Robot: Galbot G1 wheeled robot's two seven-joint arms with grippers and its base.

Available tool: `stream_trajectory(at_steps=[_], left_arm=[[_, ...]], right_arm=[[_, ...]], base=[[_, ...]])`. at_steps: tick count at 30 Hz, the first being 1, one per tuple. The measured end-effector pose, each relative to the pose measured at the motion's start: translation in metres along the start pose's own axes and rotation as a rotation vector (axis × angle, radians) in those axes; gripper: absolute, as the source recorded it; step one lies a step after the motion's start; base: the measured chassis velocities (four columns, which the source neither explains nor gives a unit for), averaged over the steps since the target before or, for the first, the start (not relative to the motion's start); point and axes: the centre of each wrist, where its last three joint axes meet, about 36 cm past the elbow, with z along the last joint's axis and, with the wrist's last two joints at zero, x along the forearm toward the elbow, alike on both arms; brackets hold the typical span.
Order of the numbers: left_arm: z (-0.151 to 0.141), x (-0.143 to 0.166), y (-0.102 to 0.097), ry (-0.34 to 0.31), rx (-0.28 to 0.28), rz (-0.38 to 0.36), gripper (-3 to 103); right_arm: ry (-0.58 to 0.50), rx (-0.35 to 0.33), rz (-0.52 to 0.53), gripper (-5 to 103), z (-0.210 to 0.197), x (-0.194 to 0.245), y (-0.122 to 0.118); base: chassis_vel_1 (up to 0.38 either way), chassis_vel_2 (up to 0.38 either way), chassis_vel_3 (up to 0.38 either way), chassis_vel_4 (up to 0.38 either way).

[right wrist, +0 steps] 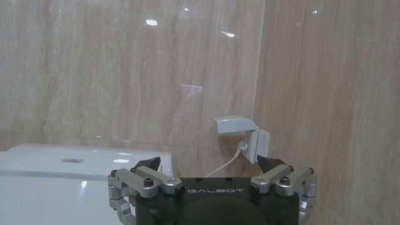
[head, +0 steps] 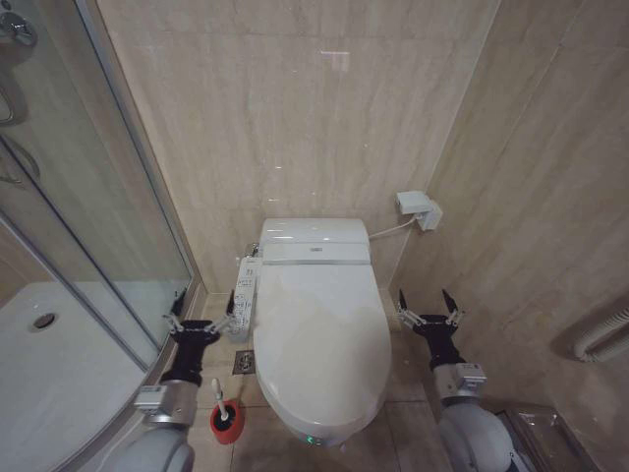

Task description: Open the toilet lid, clean the toilet bowl with a toilet brush, close the toilet lid, and flush.

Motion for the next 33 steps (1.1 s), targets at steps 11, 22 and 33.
stream_trajectory(at_steps=[11, 22, 33], left_arm=[[0.046, 0.013, 0.02, -0.007, -0.019, -0.055, 100], [0.05, 0.012, 0.009, 0.0, -0.011, -0.026, 100], [0.057, 0.01, 0.008, 0.007, -0.014, -0.018, 100]], right_arm=[[0.0, 0.0, 0.0, 100, 0.0, 0.0, 0.0], [0.0, 0.0, 0.0, 100, 0.0, 0.0, 0.0], [0.0, 0.0, 0.0, 100, 0.0, 0.0, 0.0]], base=[[0.0, 0.0, 0.0, 0.0], [-0.01, 0.014, 0.012, -0.013], [-0.15, 0.161, 0.156, -0.172]])
